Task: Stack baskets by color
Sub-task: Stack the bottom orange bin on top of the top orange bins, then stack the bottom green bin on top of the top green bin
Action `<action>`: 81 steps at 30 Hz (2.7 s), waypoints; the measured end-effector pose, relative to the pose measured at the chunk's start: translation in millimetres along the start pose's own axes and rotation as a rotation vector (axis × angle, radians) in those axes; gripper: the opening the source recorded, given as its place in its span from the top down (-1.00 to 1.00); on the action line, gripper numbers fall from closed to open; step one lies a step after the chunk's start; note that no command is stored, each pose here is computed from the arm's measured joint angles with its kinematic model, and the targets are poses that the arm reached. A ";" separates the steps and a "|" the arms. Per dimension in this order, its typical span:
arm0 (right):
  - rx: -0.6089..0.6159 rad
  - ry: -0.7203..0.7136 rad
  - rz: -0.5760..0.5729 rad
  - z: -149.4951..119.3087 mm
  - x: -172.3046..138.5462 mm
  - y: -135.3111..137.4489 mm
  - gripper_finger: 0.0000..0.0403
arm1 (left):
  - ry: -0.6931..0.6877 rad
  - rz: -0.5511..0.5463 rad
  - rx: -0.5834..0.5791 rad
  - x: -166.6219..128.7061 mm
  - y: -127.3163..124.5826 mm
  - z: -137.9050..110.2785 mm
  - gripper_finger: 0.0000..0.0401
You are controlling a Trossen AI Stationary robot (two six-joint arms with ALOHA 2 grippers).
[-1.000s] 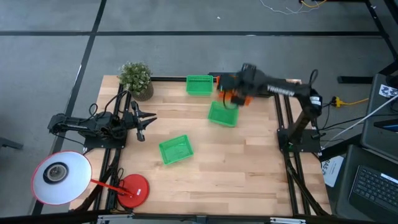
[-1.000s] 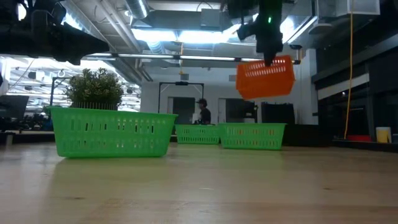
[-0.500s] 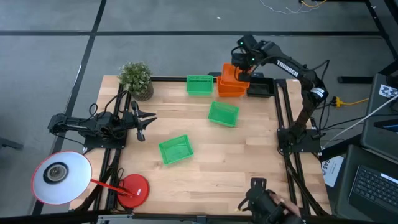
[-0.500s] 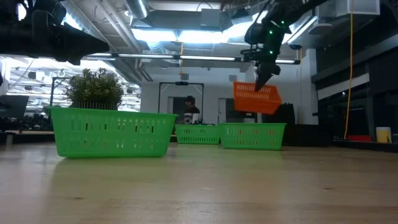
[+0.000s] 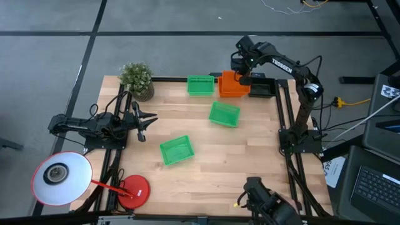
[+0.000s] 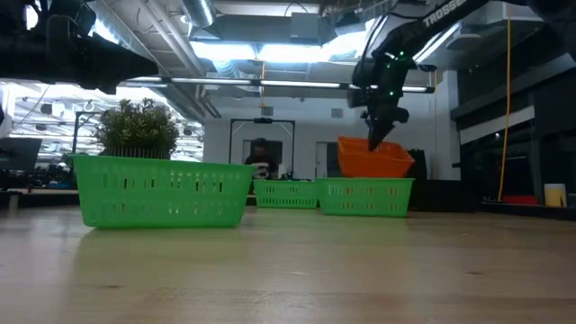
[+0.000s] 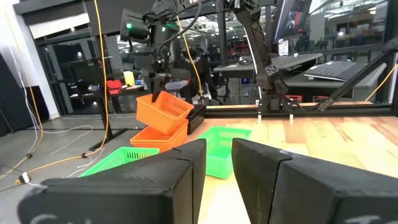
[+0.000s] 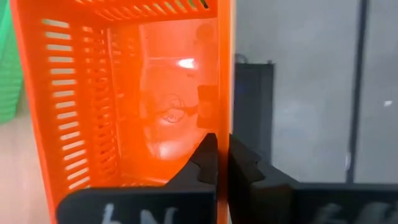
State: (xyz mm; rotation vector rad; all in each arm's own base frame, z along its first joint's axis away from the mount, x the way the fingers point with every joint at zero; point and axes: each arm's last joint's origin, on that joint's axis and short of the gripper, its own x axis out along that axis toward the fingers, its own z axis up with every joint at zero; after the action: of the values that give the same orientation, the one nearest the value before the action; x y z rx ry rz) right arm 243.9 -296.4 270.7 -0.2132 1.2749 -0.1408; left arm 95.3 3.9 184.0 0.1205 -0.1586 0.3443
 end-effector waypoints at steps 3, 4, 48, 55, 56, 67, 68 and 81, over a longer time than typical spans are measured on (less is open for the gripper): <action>0.002 0.000 0.018 0.0 7.6 -1.1 0.90 | 0.000 0.000 0.000 0.0 0.0 -0.1 0.64; 0.003 -0.001 0.021 0.2 10.2 -1.7 0.87 | 0.000 0.000 0.000 0.0 0.0 0.0 0.64; -0.040 0.314 -0.470 72.0 23.5 49.1 0.21 | 0.001 0.000 0.024 0.0 0.0 -0.1 0.64; 0.140 0.251 -0.565 53.0 43.1 31.5 0.21 | 0.001 0.000 0.025 0.0 0.0 -0.2 0.64; 0.147 0.253 -0.566 48.7 49.7 32.7 0.21 | 0.001 0.000 0.025 0.0 0.0 -0.2 0.64; 0.089 0.300 -0.761 40.8 75.6 38.5 0.21 | 0.000 0.000 0.024 0.0 0.0 0.0 0.64; 0.085 0.320 -0.788 43.9 71.6 38.2 0.21 | 0.001 0.000 0.025 0.0 0.0 -0.2 0.64; 0.679 0.323 -0.468 44.0 -40.1 111.0 0.21 | -0.099 0.070 -0.079 -0.6 4.1 11.6 0.64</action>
State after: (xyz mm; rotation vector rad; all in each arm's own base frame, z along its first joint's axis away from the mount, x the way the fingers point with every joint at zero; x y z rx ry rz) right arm 273.1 -176.0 294.1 0.1087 1.4041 -1.0252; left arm 91.8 5.8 195.6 0.0535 -0.2744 0.4019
